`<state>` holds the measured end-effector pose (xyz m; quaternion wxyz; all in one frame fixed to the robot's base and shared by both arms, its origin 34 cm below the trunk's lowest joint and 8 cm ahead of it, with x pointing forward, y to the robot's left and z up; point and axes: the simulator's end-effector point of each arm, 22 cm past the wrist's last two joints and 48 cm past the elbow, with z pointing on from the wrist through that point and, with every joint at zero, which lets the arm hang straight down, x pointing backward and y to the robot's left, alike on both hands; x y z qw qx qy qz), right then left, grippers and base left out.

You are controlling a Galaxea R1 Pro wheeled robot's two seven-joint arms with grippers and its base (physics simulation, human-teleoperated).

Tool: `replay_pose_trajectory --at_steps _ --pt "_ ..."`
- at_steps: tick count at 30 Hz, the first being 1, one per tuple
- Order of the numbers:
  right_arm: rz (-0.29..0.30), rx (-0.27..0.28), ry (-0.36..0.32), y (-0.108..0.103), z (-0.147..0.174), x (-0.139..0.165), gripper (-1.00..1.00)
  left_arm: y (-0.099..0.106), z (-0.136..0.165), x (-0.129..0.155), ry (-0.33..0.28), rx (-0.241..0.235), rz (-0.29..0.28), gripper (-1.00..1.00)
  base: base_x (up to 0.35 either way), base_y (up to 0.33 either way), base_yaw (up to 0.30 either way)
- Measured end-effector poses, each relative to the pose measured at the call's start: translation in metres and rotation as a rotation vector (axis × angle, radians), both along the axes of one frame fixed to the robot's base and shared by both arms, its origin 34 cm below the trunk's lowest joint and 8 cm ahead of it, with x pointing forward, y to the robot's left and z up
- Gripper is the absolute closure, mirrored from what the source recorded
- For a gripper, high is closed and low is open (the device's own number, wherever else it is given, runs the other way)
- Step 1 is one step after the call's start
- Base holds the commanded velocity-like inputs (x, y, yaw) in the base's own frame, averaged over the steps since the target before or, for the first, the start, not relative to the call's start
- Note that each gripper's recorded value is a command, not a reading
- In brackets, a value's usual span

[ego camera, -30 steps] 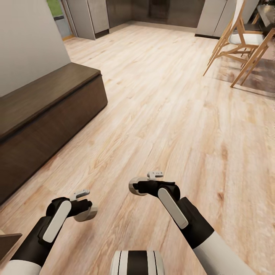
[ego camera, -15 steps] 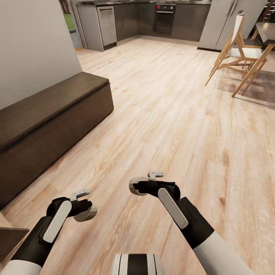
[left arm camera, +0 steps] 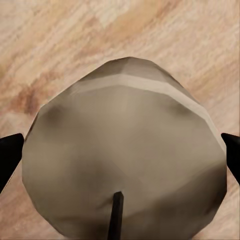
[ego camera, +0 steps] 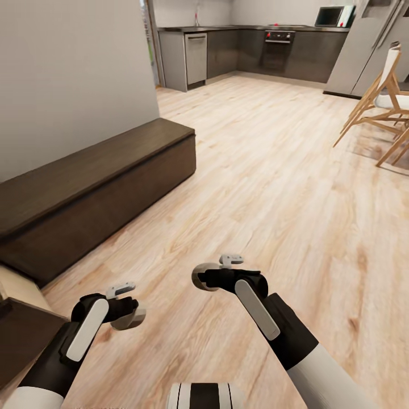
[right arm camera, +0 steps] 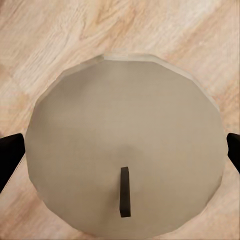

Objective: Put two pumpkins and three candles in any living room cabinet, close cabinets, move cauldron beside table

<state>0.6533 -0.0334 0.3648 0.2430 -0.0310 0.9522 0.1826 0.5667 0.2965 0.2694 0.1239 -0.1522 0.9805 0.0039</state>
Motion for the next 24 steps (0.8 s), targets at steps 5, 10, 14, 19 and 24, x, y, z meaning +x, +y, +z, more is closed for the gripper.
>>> replay_pose_trajectory --at_steps 5,10,14,19,24 --pt "0.000 0.000 -0.020 0.000 0.012 0.003 1.00 0.000 0.010 0.005 -0.020 0.000 0.000 1.00 0.000 0.000 0.289" --pt "-0.002 0.003 -0.039 0.000 0.024 0.005 1.00 0.000 0.021 0.009 -0.041 0.000 0.000 1.00 0.000 0.000 0.289" --pt "-0.030 -0.049 -0.039 -0.014 0.025 0.007 1.00 -0.001 0.029 0.012 -0.057 0.000 -0.001 1.00 0.000 0.000 0.289" --pt "-0.281 -0.289 0.044 -0.116 0.001 0.012 1.00 -0.002 0.040 0.016 -0.076 0.000 -0.005 1.00 0.000 0.000 0.290" --pt "-0.396 -0.307 0.065 -0.151 0.008 0.014 1.00 -0.009 0.050 0.019 -0.093 0.003 -0.030 1.00 0.000 0.000 0.167"
